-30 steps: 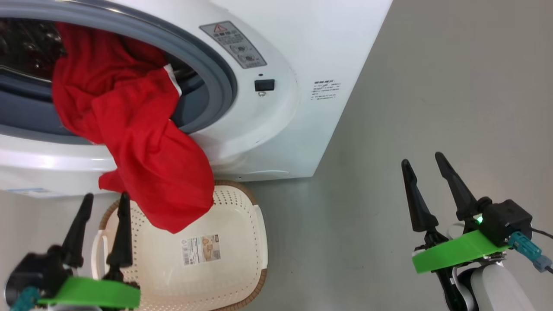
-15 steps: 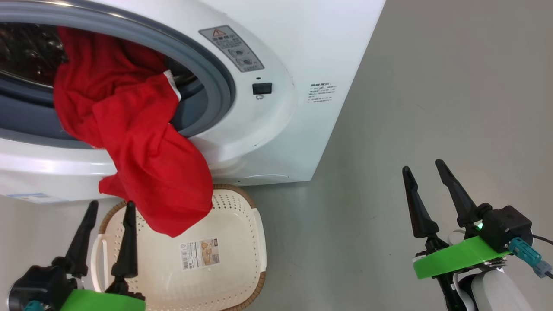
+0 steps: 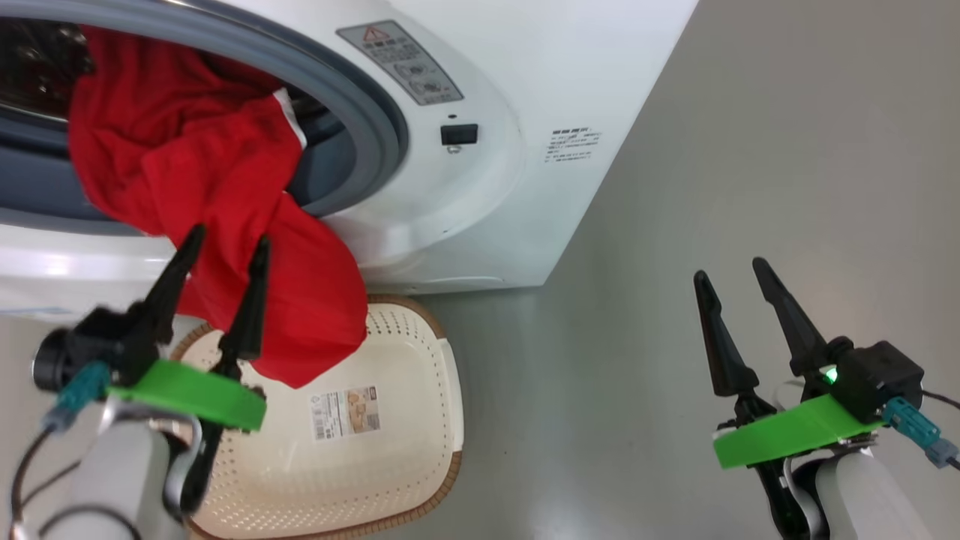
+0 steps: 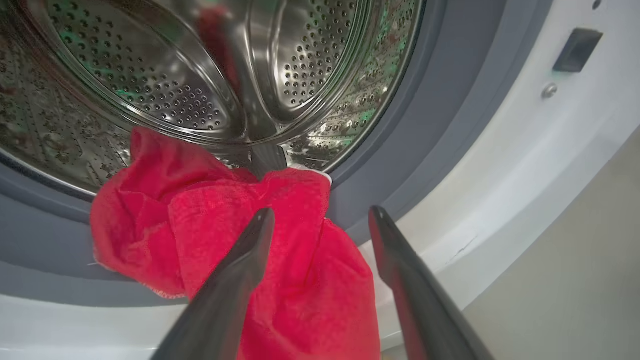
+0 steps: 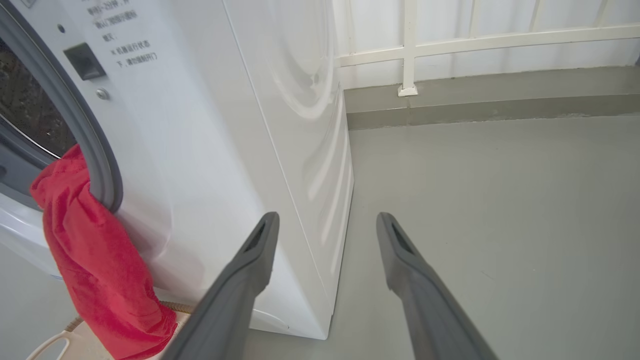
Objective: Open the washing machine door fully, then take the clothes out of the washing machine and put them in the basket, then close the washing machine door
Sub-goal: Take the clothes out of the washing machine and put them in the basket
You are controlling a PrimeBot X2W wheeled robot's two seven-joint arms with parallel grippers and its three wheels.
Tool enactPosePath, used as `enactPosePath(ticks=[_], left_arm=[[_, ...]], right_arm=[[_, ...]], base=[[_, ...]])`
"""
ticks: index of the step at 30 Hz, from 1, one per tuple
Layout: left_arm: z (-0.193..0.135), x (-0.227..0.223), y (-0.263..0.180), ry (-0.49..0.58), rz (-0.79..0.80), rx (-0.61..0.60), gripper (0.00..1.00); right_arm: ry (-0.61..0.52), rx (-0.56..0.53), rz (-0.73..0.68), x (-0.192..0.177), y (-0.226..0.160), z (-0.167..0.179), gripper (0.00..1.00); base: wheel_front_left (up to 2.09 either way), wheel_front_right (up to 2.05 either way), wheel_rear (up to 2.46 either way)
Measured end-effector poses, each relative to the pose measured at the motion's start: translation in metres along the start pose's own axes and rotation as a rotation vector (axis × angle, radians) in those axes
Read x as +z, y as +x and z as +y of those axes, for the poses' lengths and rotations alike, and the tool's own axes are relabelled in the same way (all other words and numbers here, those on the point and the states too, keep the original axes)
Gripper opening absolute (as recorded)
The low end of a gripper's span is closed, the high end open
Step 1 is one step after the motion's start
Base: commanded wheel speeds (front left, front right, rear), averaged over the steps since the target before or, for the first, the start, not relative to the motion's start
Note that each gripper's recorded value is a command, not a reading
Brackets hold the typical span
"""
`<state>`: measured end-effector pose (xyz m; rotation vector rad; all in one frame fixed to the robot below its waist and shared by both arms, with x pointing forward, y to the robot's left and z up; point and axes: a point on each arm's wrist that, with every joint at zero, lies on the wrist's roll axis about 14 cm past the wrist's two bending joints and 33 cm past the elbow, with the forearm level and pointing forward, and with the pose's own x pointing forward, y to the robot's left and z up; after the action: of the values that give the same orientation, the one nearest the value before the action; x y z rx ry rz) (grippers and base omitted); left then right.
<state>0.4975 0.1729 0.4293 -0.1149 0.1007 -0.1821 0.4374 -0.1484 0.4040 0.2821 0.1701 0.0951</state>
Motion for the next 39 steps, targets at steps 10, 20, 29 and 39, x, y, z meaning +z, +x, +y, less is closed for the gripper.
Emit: enactPosePath(ticks=[10,20,29,39], left_arm=[[0.009,-0.023,0.05,0.012,0.093,-0.034,1.0],[0.01,-0.045,0.078,0.0,0.162,-0.063,1.0],[0.012,-0.056,0.081,-0.007,0.205,-0.062,0.49],[0.013,-0.048,0.082,-0.014,0.184,-0.058,0.0]], right_arm=[[0.006,-0.002,0.019,-0.009,0.008,-0.003,1.0],[0.0,-0.045,0.033,-0.015,0.007,-0.02,1.0],[-0.002,-0.055,0.03,-0.013,0.005,-0.023,1.0],[-0.001,-0.048,0.022,-0.01,0.006,-0.021,1.0]], base=[[0.0,0.0,0.0],[0.0,0.0,0.0],[0.0,0.0,0.0],[0.0,0.0,0.0]])
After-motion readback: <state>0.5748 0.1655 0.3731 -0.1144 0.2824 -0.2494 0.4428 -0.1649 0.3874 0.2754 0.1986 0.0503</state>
